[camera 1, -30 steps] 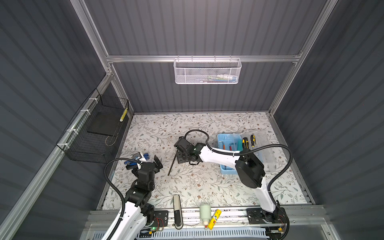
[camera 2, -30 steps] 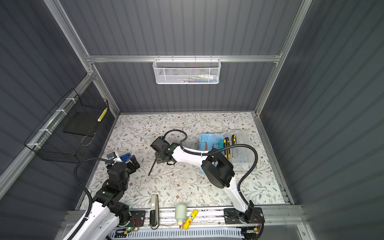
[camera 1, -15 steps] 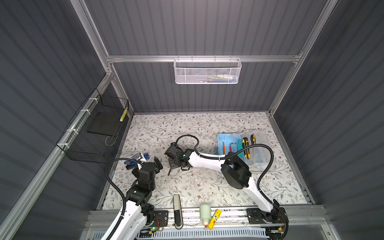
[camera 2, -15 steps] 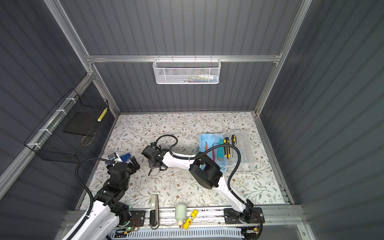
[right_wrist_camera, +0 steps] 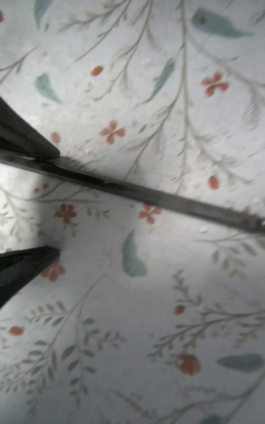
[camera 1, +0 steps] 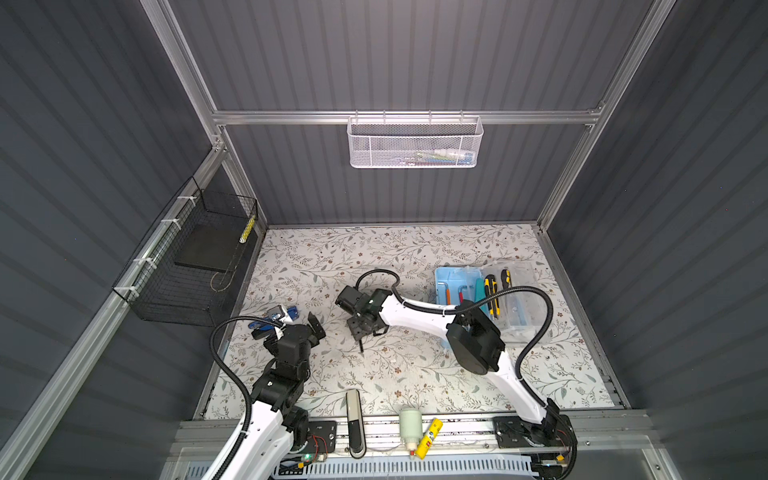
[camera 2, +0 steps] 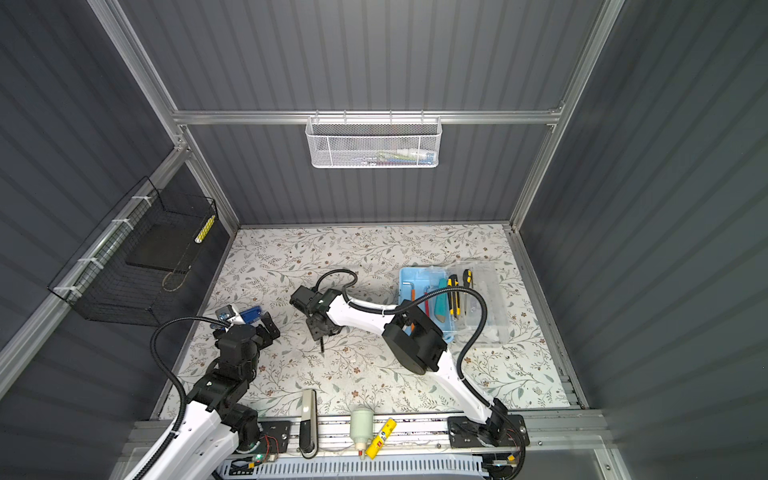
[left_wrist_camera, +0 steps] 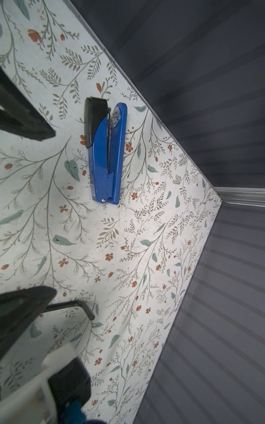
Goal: Pack the tool kit
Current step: 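Close the right gripper on the black hex key and lift it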
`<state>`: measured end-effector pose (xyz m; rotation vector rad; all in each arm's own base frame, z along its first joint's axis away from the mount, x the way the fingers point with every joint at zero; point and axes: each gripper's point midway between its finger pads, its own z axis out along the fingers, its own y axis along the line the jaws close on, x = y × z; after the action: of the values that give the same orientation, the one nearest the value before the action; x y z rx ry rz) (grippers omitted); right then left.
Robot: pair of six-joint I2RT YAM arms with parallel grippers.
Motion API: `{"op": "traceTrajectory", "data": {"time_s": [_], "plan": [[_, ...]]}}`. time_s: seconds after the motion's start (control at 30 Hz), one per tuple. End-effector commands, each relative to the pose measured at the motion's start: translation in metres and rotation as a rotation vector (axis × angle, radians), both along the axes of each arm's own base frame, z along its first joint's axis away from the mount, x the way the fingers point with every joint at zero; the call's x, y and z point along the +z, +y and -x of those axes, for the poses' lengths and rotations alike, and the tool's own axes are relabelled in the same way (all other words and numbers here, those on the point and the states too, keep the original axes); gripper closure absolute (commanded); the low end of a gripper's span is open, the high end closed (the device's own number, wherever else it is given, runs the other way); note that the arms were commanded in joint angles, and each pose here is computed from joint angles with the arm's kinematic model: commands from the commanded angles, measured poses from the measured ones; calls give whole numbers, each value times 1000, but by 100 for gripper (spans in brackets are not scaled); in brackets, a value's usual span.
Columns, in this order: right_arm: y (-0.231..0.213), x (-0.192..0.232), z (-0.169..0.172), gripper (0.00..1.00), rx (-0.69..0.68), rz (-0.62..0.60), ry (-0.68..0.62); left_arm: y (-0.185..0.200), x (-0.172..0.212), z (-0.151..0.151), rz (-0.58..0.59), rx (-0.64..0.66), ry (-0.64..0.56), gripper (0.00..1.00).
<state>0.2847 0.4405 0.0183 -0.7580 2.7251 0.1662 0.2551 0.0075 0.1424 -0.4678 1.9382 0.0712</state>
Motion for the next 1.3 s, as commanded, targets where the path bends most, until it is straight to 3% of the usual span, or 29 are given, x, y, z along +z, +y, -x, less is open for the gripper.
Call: {"op": "traceTrajectory", "data": {"time_s": [0.0, 0.17, 0.27, 0.43, 0.6, 1.0, 1.27], "plan": [[-46, -1, 22, 39, 7, 48, 146, 1, 3, -1, -4, 2, -10, 1], [-59, 34, 7, 38, -81, -231, 202, 2, 3, 0, -3, 2, -13, 1], [-49, 50, 0, 38, -25, -308, 174, 0, 4, -1, -3, -4, -12, 1], [-23, 49, -4, 35, 145, -226, 129, 0, 2, -2, -7, -6, -4, 0], [1, 34, -12, 35, 217, -201, 122, 1, 3, -1, -4, -4, -10, 1], [2, -3, -32, 40, 258, -81, 79, 1, 3, -1, -6, 0, -7, 0], [-3, -25, -37, 50, 225, -8, 72, 1, 3, -1, -6, 3, -7, 1]]}}
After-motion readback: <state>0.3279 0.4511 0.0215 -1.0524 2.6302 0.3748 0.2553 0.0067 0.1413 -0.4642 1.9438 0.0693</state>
